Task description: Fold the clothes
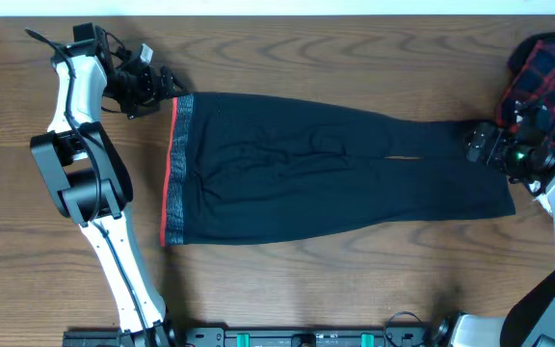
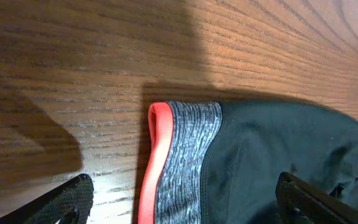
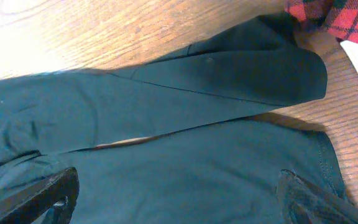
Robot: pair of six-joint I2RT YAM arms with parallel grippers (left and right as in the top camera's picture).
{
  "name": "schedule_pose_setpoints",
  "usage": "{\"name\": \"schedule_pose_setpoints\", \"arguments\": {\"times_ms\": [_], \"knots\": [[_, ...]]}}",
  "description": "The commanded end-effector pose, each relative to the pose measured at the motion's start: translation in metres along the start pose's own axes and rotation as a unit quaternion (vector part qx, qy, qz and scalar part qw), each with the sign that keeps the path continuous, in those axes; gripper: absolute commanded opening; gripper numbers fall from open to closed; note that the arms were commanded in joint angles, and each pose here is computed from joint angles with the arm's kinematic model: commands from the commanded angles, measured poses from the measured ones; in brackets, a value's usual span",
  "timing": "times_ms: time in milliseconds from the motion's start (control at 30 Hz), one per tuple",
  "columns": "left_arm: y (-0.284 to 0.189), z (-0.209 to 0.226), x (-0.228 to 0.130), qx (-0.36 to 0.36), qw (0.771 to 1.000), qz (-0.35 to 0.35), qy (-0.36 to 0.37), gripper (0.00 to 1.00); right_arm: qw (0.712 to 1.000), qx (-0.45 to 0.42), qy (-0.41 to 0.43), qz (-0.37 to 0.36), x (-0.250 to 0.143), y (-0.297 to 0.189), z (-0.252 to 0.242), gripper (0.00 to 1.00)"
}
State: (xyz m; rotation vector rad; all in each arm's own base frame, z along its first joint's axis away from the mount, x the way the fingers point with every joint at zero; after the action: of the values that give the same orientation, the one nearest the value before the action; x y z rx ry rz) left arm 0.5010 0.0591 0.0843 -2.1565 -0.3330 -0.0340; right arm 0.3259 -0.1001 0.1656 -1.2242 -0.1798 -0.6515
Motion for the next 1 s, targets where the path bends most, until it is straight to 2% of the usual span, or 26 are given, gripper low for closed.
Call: {"name": "schedule_pose_setpoints", "arguments": {"times_ms": [0,167,300,600,767,867,967], "knots": [[0.013,0.012,-0.003,0.004,1.000,0.014,-0.004,0.94,1.000,0.002,-0.003,-0.014,0.005,-0.008,0.003,0.99],[0.033,0.020,-0.010,-0.010,0.999,0.035,-0.017,0.94,1.000,0.002,-0.003,-0.014,0.005,-0.008,0.003,0.99],[0.045,0.010,-0.013,-0.035,0.998,0.046,-0.013,0.92,1.000,0.002,-0.003,-0.014,0.005,-0.008,0.003,0.99],[0.058,-0.009,-0.012,-0.037,0.998,0.048,0.018,0.52,1.000,0.002,-0.002,-0.011,0.004,-0.008,0.003,0.99],[0.056,-0.006,-0.012,-0.034,0.998,0.048,0.015,0.38,1.000,0.002,-0.001,-0.010,0.003,-0.008,0.003,0.99],[0.056,0.000,-0.013,-0.008,0.999,0.049,0.012,0.28,1.000,0.002,-0.001,-0.009,0.003,-0.008,0.003,0.99],[0.056,0.003,-0.013,0.008,0.999,0.049,0.012,0.24,1.000,0.002,-0.001,-0.009,0.003,-0.008,0.003,0.99]]}}
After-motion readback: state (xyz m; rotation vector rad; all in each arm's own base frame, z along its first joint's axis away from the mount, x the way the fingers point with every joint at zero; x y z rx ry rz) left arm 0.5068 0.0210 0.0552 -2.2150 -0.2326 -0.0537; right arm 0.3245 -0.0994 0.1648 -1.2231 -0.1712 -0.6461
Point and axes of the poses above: each gripper's point midway between its finger pads, its own y axis out along the fingers, its own z axis along the line the jaws close on, x = y × z, the point moved 6 cm from there along -y, back along the fingers, and after that the axes turned 1 degree about -y, right-handed, at the moved point
